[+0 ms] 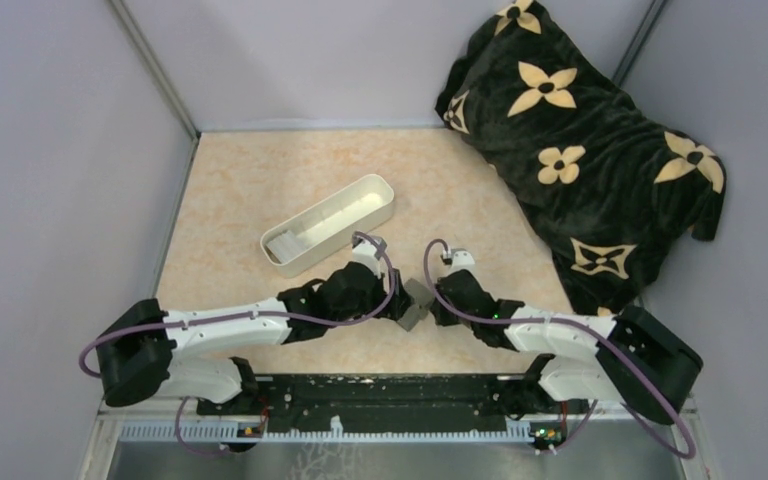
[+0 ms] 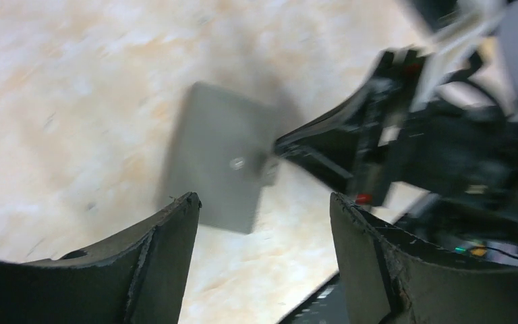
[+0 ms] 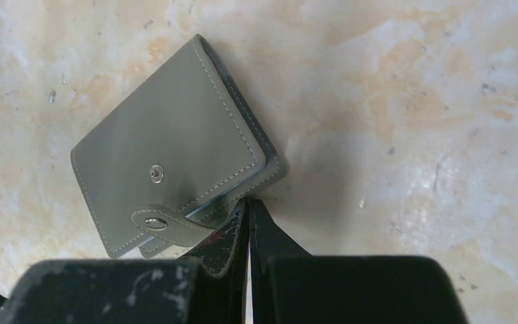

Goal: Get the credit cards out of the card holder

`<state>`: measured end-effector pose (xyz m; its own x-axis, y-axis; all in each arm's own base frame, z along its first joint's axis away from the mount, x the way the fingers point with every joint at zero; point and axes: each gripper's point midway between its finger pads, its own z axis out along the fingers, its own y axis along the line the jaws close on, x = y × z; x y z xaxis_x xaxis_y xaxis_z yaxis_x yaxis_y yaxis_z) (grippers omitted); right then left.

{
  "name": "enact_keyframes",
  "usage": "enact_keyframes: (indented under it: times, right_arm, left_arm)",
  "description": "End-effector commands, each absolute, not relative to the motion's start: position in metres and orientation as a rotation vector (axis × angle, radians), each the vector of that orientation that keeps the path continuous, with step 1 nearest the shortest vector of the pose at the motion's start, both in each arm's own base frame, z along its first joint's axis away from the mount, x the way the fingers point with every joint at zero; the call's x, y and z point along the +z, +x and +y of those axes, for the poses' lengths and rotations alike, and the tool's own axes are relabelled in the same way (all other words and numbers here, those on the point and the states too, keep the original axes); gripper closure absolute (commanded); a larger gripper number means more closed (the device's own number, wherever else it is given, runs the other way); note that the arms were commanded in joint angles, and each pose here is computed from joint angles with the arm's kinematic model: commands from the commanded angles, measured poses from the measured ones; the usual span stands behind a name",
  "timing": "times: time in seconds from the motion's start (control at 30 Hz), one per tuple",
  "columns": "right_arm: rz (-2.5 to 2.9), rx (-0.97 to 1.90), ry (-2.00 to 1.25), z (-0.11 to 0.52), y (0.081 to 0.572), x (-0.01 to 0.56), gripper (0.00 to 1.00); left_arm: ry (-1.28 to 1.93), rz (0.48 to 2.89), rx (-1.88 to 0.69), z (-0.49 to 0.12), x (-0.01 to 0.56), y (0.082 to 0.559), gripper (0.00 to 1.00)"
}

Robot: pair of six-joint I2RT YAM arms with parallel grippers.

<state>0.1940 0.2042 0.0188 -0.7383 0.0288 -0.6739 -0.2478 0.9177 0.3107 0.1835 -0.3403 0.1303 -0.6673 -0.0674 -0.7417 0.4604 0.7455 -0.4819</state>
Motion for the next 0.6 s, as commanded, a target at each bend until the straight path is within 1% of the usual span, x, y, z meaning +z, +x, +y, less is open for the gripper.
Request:
enact_keyframes:
  times: [0.0,0.13,0.27,0.37,0.57]
  right_arm:
    - [2.275,0.584,-0.165,0.236,0.219,0.042,1.0]
    - [2.265,0.564,-0.206,0.248,0.231,0.046,1.0]
    - [2.243,0.529,-0.244,0.254,0.248,0.053,1.0]
    - [2.237,0.562,-0.233,0.258,0.264,0.058,1.0]
    - [2.173,0.519,-0.264,0.264,0.284,0.09,1.0]
  left_arm:
    - [0.204,2.264,-0.551,-0.291,0.074,0.194,0.23]
    - [0.152,2.302,-0.537,-0.279,0.057,0.188,0.23]
    - [0.107,2.281,-0.556,-0.273,0.062,0.187,0.23]
    - [0.092,2.26,-0.547,-0.265,0.069,0.192,0.23]
    - [0.072,2.252,-0.523,-0.255,0.074,0.198,0.23]
